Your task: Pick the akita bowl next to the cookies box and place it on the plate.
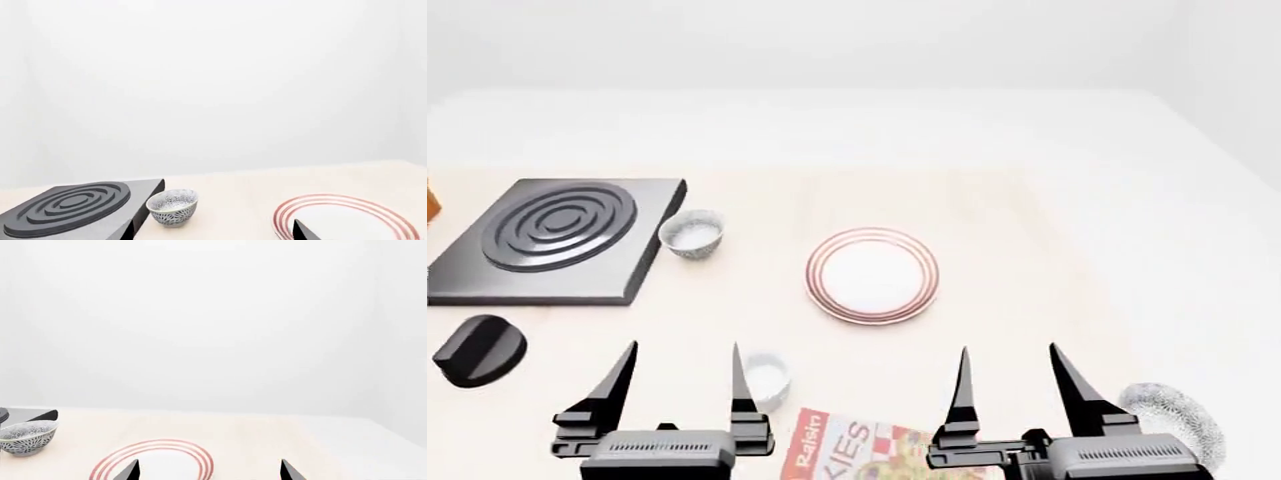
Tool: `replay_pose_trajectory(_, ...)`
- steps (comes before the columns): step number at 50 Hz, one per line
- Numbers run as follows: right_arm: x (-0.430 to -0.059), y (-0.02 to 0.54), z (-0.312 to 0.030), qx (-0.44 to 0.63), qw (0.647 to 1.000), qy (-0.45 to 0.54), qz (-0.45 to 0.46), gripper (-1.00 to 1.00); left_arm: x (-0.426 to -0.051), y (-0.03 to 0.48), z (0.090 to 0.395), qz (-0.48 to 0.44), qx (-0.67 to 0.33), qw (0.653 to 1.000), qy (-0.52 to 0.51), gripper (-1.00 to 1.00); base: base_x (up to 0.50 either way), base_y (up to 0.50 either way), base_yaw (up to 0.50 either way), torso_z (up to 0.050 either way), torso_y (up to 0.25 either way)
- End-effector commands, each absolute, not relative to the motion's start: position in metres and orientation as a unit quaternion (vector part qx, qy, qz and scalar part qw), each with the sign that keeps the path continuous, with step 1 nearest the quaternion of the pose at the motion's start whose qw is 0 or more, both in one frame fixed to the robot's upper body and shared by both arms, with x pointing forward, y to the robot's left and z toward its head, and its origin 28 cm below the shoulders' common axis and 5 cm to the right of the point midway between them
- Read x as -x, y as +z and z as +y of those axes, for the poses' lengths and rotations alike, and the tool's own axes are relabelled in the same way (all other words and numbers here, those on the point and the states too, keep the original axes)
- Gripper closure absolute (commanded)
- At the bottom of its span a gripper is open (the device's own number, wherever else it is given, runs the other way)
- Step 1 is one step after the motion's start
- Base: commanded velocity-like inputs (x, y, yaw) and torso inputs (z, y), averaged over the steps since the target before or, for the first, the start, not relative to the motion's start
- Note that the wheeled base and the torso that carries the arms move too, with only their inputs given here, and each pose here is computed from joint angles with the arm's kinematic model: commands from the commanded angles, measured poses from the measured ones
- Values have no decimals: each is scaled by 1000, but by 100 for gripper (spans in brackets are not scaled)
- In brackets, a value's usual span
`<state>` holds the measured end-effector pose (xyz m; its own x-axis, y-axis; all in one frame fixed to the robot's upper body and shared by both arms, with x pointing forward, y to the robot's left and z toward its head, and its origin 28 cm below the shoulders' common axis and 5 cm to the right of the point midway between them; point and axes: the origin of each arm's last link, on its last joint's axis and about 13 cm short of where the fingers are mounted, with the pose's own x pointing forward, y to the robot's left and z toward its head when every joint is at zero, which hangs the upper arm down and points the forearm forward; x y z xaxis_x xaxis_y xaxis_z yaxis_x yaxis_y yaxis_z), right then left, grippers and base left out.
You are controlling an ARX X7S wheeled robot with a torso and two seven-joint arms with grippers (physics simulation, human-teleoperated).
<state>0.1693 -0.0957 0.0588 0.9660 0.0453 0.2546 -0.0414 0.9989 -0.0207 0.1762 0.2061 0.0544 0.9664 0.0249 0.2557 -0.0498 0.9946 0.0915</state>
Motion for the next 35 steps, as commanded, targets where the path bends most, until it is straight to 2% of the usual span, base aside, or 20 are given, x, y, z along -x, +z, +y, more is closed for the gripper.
replay_pose_trajectory(1, -170, 58, -96, 11, 991, 22, -128, -100, -177, 53, 205, -127, -49, 991, 17, -100, -40, -500, 0, 0, 0)
replay_pose_trajectory(13, -170, 59, -96, 5, 991, 21, -132, -100, -178, 54, 206, -127, -49, 991, 19, -100, -36, -500, 0, 0, 0)
replay_pose_trajectory(29, -170, 60, -95, 7, 991, 12, -131, -100, -177, 54, 206, -126, -50, 991, 19, -100, 0, 7, 0, 0, 0)
replay_pose_trajectory(35, -166, 80, -105, 22, 992, -28, -118, -100, -176, 54, 206, -125, -52, 991, 21, -100, 0, 0, 0, 0, 0)
